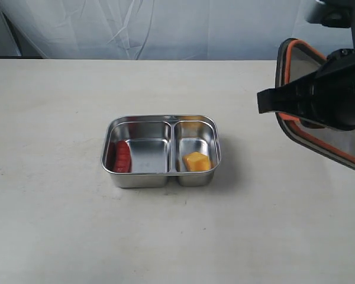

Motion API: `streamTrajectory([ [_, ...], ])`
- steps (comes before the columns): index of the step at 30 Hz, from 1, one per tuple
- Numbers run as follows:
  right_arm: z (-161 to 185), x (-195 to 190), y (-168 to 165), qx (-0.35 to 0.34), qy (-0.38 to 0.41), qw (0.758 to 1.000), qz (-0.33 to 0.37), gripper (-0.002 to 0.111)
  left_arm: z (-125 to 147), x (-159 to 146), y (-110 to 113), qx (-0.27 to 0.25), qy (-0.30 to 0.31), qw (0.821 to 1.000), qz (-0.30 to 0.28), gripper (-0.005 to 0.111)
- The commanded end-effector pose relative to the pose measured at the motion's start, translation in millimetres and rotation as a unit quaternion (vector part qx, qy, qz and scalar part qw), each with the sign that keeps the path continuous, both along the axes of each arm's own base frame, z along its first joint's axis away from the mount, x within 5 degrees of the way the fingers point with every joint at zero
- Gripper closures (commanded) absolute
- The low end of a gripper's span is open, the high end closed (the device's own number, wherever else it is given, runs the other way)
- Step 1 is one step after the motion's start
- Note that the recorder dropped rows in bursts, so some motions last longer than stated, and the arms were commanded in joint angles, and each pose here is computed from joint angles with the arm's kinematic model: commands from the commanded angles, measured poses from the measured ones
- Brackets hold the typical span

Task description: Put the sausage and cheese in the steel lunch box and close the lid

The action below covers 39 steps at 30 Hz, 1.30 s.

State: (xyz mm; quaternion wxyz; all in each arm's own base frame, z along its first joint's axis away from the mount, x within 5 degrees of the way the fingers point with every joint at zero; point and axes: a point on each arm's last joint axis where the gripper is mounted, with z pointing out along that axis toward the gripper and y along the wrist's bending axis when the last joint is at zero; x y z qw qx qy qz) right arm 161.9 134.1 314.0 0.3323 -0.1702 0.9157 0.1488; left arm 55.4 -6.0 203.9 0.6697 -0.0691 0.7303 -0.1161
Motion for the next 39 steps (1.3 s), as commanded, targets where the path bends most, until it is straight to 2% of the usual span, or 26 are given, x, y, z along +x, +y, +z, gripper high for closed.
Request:
streamTrajectory([
  [1,10,-12,2,0.028,-0.012,0.999,0.024,0.108,0,0,0,-0.001,-0.005,1.0,-0.002,0.107],
  [2,12,-14,2,0.037,-0.014,0.999,0.027,0.108,0,0,0,-0.003,-0.008,1.0,-0.001,0.107],
  [4,16,-16,3,0.062,-0.019,0.997,0.032,0.108,5,0,-1,-0.111,-0.022,0.994,-0.001,0.107],
  [5,17,-17,4,0.069,-0.018,0.997,0.038,0.108,6,0,-2,-0.173,-0.024,0.985,-0.004,0.107],
  [7,19,-19,6,0.083,-0.019,0.995,0.049,0.108,8,0,-4,-0.289,-0.018,0.957,-0.013,0.107],
  [8,21,-21,10,0.105,-0.011,0.992,0.063,0.108,7,-1,-7,-0.367,-0.001,0.93,-0.027,0.107],
  [9,22,-23,12,0.118,-0.007,0.991,0.07,0.108,6,-2,-11,-0.396,0.018,0.917,-0.043,0.107],
  [11,24,-25,16,0.139,-0.005,0.987,0.084,0.108,3,-4,-19,-0.417,0.057,0.904,-0.076,0.107],
  [15,30,-30,24,0.185,-0.001,0.975,0.127,0.108,-3,-8,-30,-0.409,0.111,0.898,-0.118,0.107],
  [18,33,-33,27,0.213,0.003,0.967,0.137,0.108,-1,-6,-25,-0.405,0.09,0.904,-0.1,0.107],
  [25,45,-46,49,0.282,-0.028,0.945,0.165,0.108,0,-6,-26,-0.418,0.093,0.897,-0.106,0.107],
  [27,41,-47,64,0.294,-0.024,0.941,0.167,0.108,0,-8,-31,-0.416,0.102,0.894,-0.132,0.107],
  [31,28,-50,91,0.292,-0.017,0.94,0.178,0.108,11,-13,-39,-0.383,0.055,0.899,-0.205,0.107],
  [35,27,-55,110,0.298,-0.022,0.935,0.191,0.108,21,-18,-45,-0.297,-0.017,0.917,-0.266,0.094],
  [39,36,-61,123,0.313,-0.031,0.927,0.203,0.108,23,-21,-49,-0.174,-0.072,0.936,-0.297,0.067],
])
